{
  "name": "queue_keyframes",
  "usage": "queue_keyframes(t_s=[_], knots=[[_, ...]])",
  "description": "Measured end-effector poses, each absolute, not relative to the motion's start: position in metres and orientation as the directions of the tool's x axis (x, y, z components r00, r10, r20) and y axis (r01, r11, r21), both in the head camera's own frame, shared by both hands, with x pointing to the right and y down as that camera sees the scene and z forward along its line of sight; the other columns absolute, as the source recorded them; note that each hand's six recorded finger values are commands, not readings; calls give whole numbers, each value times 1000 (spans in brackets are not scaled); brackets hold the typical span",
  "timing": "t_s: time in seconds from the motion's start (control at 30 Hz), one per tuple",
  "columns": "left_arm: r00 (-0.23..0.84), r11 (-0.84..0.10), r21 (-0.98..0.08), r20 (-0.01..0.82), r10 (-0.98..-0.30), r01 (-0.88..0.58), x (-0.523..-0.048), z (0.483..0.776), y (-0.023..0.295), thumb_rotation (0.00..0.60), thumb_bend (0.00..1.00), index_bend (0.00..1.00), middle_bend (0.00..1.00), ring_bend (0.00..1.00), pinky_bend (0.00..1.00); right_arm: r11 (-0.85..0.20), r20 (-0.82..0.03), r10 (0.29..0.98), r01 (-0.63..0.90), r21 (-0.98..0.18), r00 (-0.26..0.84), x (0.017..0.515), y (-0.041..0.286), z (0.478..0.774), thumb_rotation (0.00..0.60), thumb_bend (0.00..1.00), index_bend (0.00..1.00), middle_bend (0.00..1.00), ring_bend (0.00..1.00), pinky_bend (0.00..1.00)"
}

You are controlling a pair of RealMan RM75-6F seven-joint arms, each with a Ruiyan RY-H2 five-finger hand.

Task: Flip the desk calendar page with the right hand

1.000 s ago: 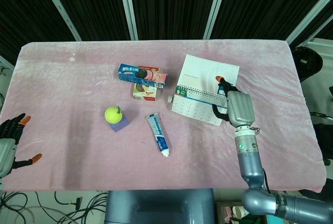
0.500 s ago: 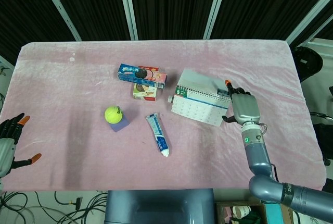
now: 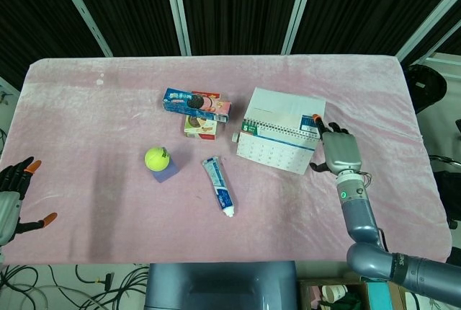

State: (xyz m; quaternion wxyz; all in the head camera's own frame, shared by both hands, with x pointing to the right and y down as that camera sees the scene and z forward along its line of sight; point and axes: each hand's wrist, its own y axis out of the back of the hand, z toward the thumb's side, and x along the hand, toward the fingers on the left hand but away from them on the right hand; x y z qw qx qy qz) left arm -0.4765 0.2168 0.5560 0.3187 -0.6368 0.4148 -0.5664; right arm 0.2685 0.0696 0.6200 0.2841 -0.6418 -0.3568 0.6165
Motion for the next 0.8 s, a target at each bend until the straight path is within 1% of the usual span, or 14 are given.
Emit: queue_keyframes(t_s=[0.17,0.27,0.47,0.67,0.8], knots=[[24,-451,-879,453,-891,-156,-475,554,218,600,0,0,0,0,0,-559,-560,829,69,-826,5,281,74,605,600,123,0,16,16,126],[31,-451,-880,452,-892,-150,-473,554,219,600,0,0,0,0,0,-542,-542,840,39,-839,11,295,83,596,600,123,0,2,11,126],[36,-451,-882,451,-892,-135,-472,554,221,600,0,0,0,0,0,-509,-509,861,8,-861,8,336,115,578,600,124,0,0,8,126],[35,-446,-886,446,-894,-126,-472,554,222,600,0,0,0,0,0,-491,-491,871,-7,-871,-16,386,157,559,600,123,0,0,0,122],[35,-446,-887,445,-895,-116,-473,554,222,600,0,0,0,0,0,-465,-464,885,-61,-883,-20,414,179,545,600,110,0,0,0,113]])
